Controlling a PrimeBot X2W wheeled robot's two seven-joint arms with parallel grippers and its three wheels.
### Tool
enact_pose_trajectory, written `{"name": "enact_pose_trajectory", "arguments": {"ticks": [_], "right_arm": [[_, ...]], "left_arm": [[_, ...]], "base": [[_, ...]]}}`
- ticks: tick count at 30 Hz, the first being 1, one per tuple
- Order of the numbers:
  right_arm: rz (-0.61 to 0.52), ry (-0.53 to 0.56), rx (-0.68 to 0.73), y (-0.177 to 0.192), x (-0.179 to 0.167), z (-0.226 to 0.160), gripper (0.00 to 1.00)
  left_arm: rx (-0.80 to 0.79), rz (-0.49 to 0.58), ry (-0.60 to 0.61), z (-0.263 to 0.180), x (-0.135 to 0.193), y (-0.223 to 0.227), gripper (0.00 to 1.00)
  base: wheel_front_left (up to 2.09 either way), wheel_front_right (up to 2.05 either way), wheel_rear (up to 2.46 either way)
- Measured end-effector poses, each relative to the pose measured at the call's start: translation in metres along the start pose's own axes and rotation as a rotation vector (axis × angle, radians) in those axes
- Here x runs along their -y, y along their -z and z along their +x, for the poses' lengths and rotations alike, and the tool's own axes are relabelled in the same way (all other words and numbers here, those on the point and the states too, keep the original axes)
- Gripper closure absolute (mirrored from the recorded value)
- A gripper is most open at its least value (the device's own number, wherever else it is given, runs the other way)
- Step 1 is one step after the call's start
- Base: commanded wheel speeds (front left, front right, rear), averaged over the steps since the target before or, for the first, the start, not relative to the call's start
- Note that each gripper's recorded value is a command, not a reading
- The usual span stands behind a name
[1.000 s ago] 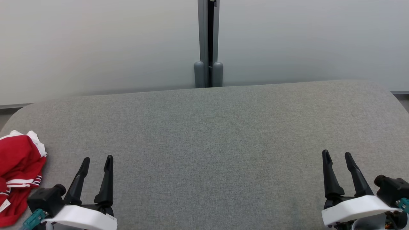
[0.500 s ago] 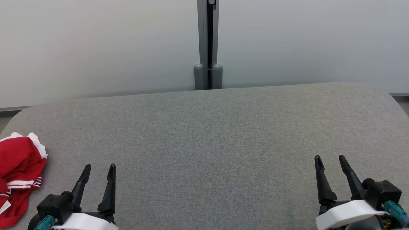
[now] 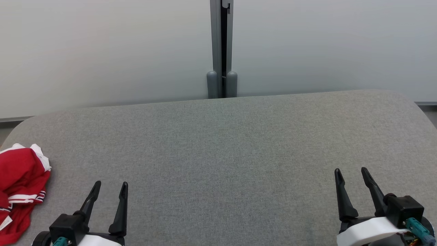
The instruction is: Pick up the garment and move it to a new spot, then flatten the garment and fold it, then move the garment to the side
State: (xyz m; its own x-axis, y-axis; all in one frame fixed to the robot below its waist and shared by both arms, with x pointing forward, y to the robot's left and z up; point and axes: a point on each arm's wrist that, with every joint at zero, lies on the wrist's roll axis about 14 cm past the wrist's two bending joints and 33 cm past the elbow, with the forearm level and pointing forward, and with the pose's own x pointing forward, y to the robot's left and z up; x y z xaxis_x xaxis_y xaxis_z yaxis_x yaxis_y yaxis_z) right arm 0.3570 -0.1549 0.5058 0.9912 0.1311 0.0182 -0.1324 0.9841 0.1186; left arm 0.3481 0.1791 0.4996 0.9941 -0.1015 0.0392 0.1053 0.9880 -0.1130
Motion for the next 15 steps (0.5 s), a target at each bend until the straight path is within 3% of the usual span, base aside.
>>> {"name": "enact_pose_trajectory", "arguments": {"ticks": [15], "right_arm": [[-0.021,-0.005,-0.001,0.0044,-0.0010,-0.0023,0.00]], "left_arm": [[0.015,0.069,0.011,-0.0027,0.0013,-0.0004,0.00]], "base": [[0.00,0.00,0.00]]}}
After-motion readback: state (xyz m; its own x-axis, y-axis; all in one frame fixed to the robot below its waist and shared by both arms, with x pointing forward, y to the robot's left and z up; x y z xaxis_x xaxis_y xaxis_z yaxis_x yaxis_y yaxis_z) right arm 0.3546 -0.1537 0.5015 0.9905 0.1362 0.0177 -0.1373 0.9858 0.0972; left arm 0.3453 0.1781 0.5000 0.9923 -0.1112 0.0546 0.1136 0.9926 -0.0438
